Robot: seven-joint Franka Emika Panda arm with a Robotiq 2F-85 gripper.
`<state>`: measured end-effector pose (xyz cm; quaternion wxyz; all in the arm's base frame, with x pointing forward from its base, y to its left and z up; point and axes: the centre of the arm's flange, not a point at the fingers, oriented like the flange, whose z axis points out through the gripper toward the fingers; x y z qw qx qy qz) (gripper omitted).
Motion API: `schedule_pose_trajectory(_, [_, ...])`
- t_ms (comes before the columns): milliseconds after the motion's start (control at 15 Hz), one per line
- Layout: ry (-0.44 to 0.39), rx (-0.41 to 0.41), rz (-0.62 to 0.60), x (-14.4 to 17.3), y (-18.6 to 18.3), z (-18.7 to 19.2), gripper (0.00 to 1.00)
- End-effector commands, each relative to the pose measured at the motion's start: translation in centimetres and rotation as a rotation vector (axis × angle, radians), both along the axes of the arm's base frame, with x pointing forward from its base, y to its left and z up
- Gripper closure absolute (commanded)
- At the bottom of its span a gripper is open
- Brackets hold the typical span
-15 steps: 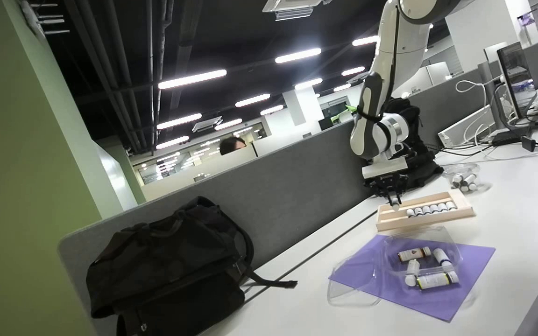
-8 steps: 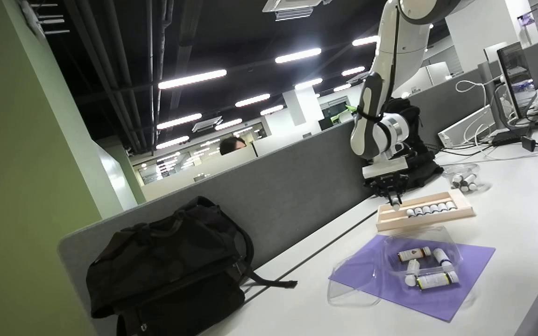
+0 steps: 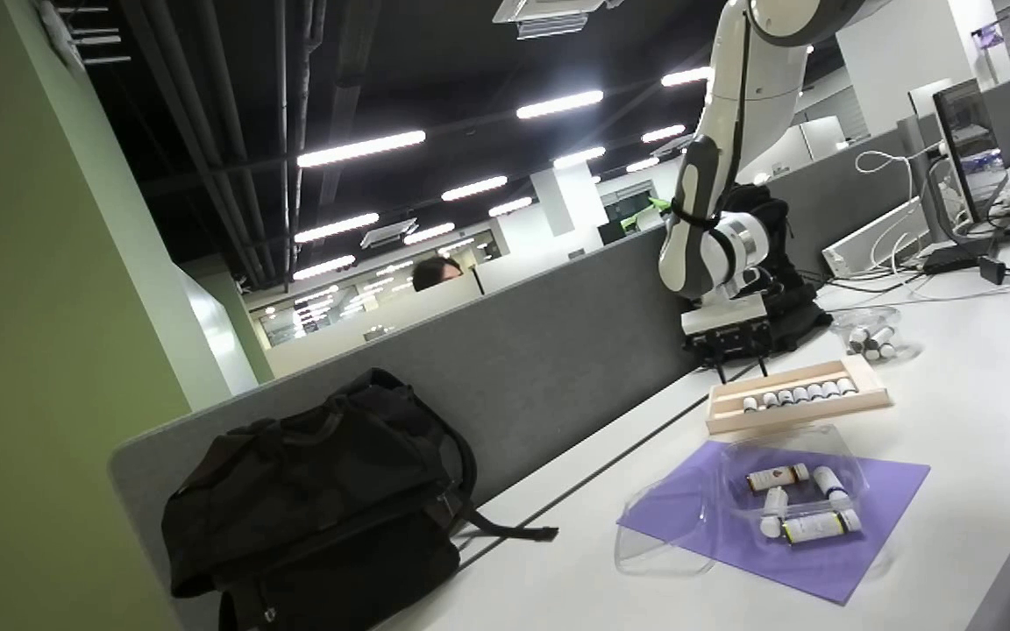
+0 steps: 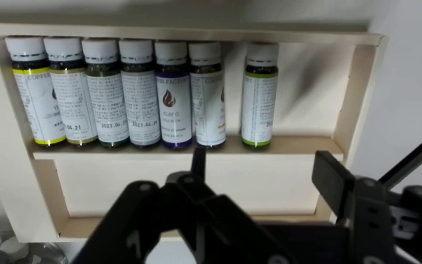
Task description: Take a bottle from the table and put it on the tray
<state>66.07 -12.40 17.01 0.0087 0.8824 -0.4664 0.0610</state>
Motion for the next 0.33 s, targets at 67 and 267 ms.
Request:
schedule_pose_trajectory(67, [0.013,-0.01,-0.044,-0.13,0.17,0.22,0.0])
schedule_pose_trajectory(267, [0.002,-0.001,-0.011,-0.04,-0.05,-0.01,0.0])
